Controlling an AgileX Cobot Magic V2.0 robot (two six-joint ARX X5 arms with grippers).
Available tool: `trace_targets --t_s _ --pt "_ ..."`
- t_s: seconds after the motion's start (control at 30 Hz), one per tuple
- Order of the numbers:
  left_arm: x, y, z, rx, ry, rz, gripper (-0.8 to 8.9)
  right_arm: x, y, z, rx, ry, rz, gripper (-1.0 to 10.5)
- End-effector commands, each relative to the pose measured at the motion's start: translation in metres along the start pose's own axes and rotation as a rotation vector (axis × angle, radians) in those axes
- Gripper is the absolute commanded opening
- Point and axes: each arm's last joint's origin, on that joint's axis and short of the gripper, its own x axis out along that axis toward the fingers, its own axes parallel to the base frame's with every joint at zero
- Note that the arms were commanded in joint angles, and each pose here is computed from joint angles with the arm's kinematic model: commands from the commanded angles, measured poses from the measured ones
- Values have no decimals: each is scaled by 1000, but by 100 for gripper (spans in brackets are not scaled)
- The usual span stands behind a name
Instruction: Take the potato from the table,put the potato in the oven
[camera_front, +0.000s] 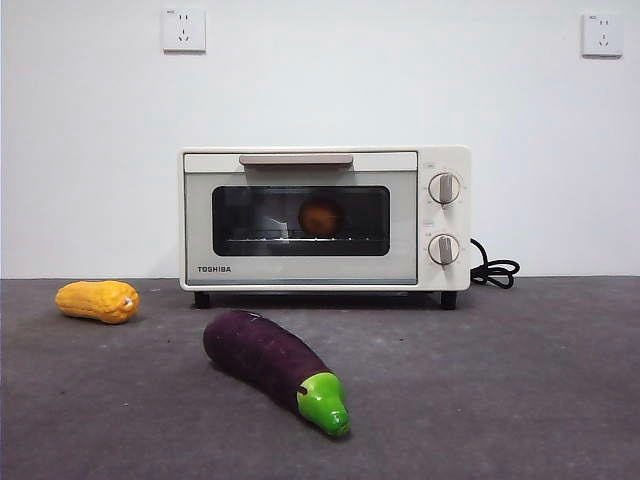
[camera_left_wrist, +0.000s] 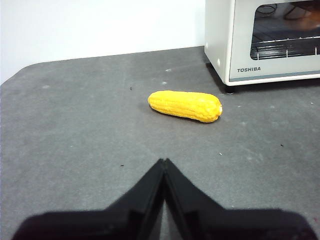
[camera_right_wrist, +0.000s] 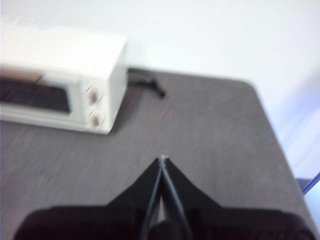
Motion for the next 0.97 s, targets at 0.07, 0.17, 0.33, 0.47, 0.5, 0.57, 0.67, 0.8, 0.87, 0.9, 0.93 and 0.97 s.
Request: trace_targets --t_s 0.07,0.17,0.33,0.47,0.5,0.57,0.67,0.8,0.87,0.9,0.93,0.97 --pt "1 0 -2 8 -1 -2 -4 30 14 -21 -29 -124 28 2" --pt "1 0 -2 8 0 -2 -4 61 26 -49 -20 -227 141 2" --pt "1 0 -2 8 2 -2 -4 106 36 -111 -8 -342 326 3" --pt "1 0 -2 8 2 -2 -4 123 36 -157 11 -341 336 6" --pt "1 0 -2 8 3 -2 -4 125 36 -166 15 -333 317 6" --pt "1 0 -2 8 3 -2 -4 128 36 -182 24 -324 267 6" --pt "1 0 -2 8 3 -2 -4 132 36 -199 38 -324 178 6" --pt "1 0 -2 8 3 -2 -4 135 36 -216 114 -321 83 6" --pt "1 0 -2 8 3 -2 -4 137 36 -222 153 -317 54 6" --pt "1 0 -2 8 3 -3 -4 139 36 -226 170 -302 39 6" --pt "1 0 -2 8 4 -3 -4 141 36 -228 189 -288 27 6" --pt "1 0 -2 8 4 -3 -4 142 36 -230 199 -283 20 6"
